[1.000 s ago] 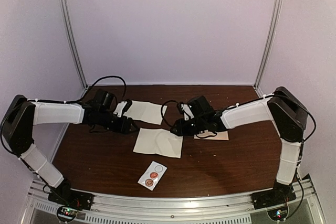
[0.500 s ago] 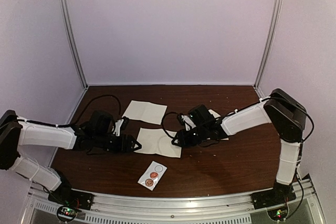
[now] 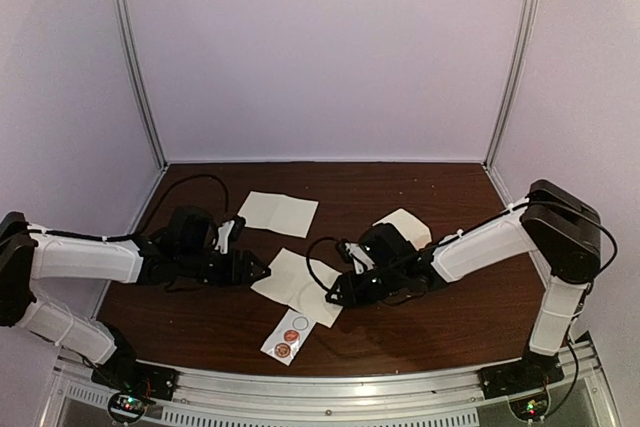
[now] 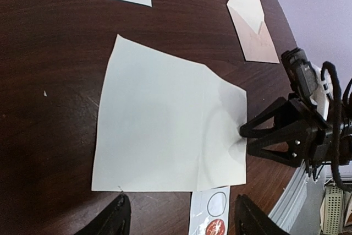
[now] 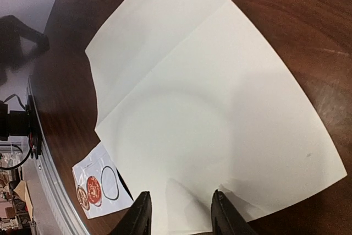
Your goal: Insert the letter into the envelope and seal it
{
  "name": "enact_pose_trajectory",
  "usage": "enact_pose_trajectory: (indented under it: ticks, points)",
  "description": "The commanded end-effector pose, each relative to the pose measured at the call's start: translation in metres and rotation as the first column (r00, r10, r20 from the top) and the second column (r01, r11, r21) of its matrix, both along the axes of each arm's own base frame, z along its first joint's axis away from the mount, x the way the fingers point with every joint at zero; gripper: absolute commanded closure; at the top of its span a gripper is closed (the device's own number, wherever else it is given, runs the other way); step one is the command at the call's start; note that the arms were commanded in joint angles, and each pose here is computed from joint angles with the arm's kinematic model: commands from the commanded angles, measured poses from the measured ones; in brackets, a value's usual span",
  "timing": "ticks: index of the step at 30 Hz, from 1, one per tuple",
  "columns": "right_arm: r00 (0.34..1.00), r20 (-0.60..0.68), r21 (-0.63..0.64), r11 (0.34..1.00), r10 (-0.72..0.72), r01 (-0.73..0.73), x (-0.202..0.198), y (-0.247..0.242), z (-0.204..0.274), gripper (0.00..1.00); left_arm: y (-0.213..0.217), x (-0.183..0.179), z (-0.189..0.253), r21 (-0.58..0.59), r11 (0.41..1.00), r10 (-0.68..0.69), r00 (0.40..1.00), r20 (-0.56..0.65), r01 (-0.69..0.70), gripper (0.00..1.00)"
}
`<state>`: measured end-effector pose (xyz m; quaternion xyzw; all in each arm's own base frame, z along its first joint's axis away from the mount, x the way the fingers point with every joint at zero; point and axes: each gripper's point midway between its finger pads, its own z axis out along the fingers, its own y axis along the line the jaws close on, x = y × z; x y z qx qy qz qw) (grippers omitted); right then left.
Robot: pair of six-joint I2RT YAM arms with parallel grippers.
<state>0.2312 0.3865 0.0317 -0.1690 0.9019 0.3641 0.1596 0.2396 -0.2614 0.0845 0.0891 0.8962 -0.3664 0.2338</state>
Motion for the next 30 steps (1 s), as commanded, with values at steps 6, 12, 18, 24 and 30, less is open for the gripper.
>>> enact_pose_trajectory:
  ticks: [6,12,18,24,30]
  points:
    - [0.999,-0.039,-0.037,0.999,-0.034,0.033,-0.030,-0.005,0.020,0.63,-0.003,-0.007,0.001,-0.050,0.999,-0.011,1.000,-0.012,0.010,0.34]
    - [0.999,0.051,-0.058,0.998,-0.015,0.018,0.015,-0.003,0.048,0.59,-0.012,-0.014,-0.009,-0.091,0.995,-0.041,0.997,-0.064,0.035,0.35]
    - [0.998,0.061,-0.126,0.992,0.022,-0.014,0.052,-0.004,0.034,0.58,-0.035,-0.022,-0.011,-0.126,0.988,-0.099,0.992,-0.080,0.088,0.39]
    - [0.998,0.029,-0.076,0.996,0.055,-0.052,0.071,-0.001,0.028,0.56,-0.039,-0.023,-0.019,-0.125,0.987,-0.110,0.989,-0.094,0.098,0.42]
    - [0.997,-0.019,-0.008,0.997,0.078,-0.078,0.079,0.000,0.023,0.55,-0.039,-0.023,-0.026,-0.113,0.988,-0.114,0.989,-0.098,0.103,0.43]
